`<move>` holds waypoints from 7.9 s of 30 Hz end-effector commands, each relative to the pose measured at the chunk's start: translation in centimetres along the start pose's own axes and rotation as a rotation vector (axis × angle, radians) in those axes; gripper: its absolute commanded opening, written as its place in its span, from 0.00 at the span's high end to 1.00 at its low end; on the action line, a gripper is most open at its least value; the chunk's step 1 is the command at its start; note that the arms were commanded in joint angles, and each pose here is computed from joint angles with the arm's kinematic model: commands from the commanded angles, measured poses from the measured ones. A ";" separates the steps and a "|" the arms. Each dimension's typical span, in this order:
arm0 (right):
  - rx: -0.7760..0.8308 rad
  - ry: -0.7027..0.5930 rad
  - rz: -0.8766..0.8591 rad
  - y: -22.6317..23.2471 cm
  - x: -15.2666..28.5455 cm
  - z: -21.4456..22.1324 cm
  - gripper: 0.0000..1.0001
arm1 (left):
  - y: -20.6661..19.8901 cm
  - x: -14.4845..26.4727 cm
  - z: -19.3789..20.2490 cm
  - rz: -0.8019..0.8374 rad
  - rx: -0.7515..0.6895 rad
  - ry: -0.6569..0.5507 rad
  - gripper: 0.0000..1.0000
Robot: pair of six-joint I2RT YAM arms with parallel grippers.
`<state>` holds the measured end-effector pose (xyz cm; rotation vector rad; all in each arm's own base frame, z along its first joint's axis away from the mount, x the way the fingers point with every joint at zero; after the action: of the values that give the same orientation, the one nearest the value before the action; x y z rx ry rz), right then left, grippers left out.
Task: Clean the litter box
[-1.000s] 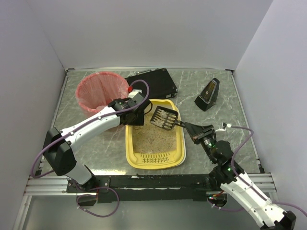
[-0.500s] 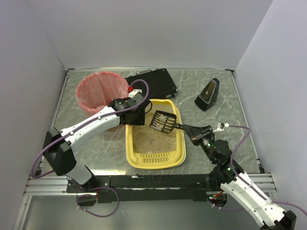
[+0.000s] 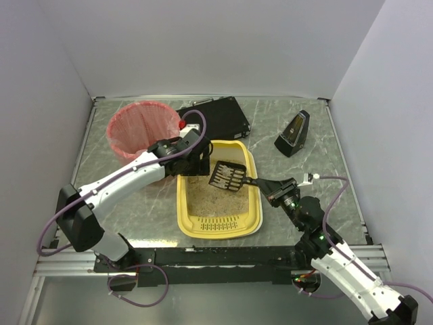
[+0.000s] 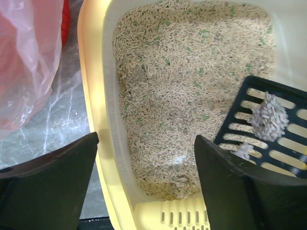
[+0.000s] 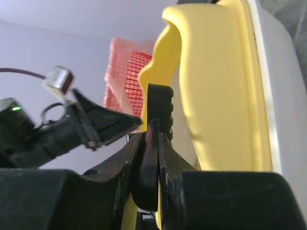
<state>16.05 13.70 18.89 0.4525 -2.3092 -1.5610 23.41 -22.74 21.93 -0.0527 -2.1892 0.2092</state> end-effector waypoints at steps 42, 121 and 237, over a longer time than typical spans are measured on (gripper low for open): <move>0.237 0.143 -0.299 21.1 -5.9 -3.6 1.00 | 10.7 8.2 0.3 -0.039 0.430 -0.316 0.03; 0.493 0.341 0.800 5.2 -14.2 3.2 1.00 | 4.1 0.4 1.4 0.250 0.354 -0.065 0.03; 0.327 0.107 -0.052 4.3 -5.0 -1.1 1.00 | 2.4 0.6 -0.2 0.313 0.341 -0.064 0.03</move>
<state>20.77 16.91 21.79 0.6470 -2.4505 -1.1172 22.60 -19.98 19.41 -0.1428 -2.1165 0.6950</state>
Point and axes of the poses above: each gripper's point midway between its finger pads, its own x axis back along the fingers, its own y axis along the line the jaws close on, z = x × y, the point moved 6 cm from there along x, back along the fingers, and after that the axes turned 5 degrees about x, right-handed, at the moved point
